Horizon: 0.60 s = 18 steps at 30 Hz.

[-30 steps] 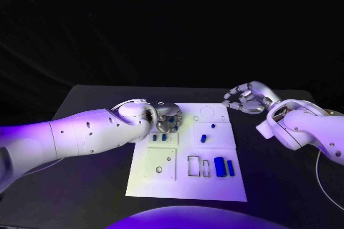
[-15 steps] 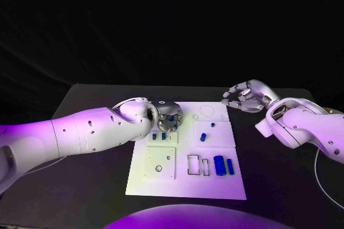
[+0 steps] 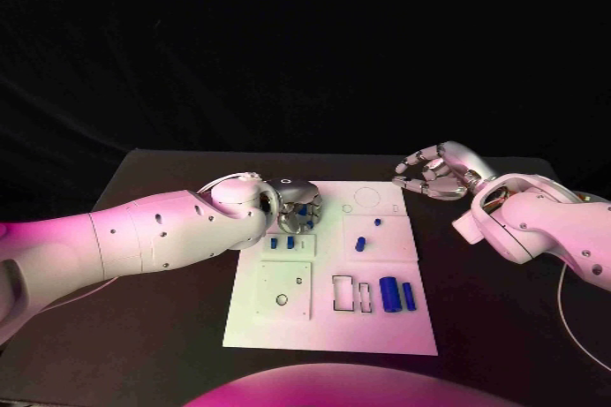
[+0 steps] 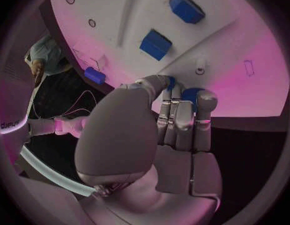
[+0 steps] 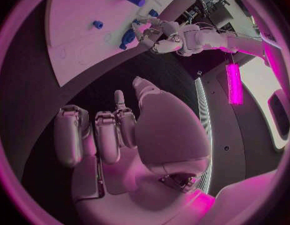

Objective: Assemble the parts on the task board

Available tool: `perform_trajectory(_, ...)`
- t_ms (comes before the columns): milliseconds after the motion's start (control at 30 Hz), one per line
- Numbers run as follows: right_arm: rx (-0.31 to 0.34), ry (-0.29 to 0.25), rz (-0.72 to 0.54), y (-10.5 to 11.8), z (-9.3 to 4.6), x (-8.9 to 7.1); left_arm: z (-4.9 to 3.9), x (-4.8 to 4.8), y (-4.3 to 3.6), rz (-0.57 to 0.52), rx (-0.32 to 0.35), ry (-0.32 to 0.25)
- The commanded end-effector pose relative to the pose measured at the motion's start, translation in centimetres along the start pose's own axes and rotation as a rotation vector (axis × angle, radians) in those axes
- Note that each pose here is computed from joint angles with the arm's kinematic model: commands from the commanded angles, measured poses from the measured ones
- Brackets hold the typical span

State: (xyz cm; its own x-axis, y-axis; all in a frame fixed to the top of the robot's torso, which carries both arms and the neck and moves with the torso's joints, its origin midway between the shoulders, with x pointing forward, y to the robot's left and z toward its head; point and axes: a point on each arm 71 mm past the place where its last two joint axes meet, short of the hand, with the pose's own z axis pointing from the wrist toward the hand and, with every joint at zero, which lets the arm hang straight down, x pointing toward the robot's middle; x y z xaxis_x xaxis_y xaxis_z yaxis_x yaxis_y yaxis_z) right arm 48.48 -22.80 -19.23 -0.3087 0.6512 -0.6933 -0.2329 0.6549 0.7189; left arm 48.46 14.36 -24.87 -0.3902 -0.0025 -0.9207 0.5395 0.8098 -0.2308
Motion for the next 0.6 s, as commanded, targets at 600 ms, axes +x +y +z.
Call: perform_trajectory(600,-0.015,0.002,-0.012,0.1,0.0,0.1,-2.08,-1.5,0.31,-0.102,0.023,-0.09)
